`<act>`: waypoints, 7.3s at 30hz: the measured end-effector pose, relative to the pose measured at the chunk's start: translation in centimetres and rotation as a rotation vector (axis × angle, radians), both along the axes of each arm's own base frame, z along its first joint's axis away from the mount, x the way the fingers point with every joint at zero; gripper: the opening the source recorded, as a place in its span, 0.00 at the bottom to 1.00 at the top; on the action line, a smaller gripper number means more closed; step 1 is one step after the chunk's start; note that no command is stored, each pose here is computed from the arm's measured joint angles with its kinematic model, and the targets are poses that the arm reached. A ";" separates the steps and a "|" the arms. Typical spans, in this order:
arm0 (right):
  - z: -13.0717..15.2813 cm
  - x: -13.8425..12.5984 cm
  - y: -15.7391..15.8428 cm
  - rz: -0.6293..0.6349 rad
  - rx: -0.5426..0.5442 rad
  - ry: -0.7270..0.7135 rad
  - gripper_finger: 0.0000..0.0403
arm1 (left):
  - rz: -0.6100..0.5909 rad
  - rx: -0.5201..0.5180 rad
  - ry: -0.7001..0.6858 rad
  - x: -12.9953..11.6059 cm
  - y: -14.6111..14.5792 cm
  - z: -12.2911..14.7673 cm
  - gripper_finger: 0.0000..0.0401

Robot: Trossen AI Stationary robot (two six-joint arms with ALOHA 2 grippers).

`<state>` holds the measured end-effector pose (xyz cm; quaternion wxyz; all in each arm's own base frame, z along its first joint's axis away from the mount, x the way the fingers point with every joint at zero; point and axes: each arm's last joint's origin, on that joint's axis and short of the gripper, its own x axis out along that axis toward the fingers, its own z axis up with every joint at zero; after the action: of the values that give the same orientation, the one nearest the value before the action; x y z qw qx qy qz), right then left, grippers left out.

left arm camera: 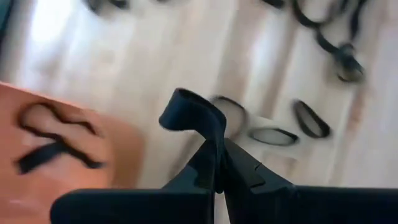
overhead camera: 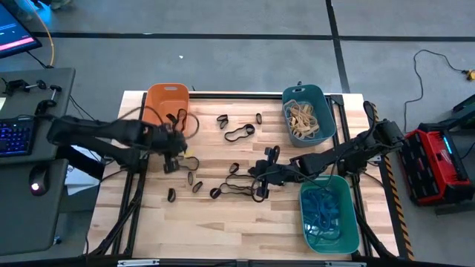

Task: Sort rubber bands into baskets
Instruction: Put the black rubber band into the orange bin

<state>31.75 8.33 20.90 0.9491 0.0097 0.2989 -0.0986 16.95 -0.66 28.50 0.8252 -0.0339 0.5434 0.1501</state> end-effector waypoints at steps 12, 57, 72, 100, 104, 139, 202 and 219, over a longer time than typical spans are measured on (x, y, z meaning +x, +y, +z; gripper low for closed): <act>0.0 0.0 0.0 0.002 0.001 -0.002 0.00 | 0.168 0.081 0.097 -1.8 7.0 1.7 0.01; 0.0 0.1 -0.4 0.019 -0.042 0.006 0.00 | 0.398 -0.008 0.392 -1.5 19.9 -5.4 0.19; 0.5 1.1 -3.3 -0.111 0.021 -0.069 0.06 | 0.319 0.177 -0.171 -2.7 14.2 -0.2 0.29; -3.5 2.0 -15.8 -0.419 0.070 0.038 0.16 | 0.188 0.217 -0.432 1.5 12.2 -3.3 0.01; -4.9 2.1 -16.7 -0.461 0.089 0.074 0.28 | 0.130 0.225 -0.492 2.3 11.2 -2.7 0.01; -6.4 5.2 -13.9 -0.319 0.000 0.028 0.01 | -0.111 0.180 -0.781 4.0 5.3 -4.8 0.04; 0.7 6.9 -4.8 0.078 0.020 -0.191 0.41 | -0.434 0.660 -0.329 7.5 -2.7 -7.7 0.01; 0.8 4.0 -4.7 -0.129 -0.037 0.040 0.37 | 0.271 0.455 -0.134 1.5 5.9 -1.8 0.00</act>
<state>35.71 3.63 21.74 0.9347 0.0093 0.3145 -0.1652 18.44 5.22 26.66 0.8182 0.0702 0.4302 0.3749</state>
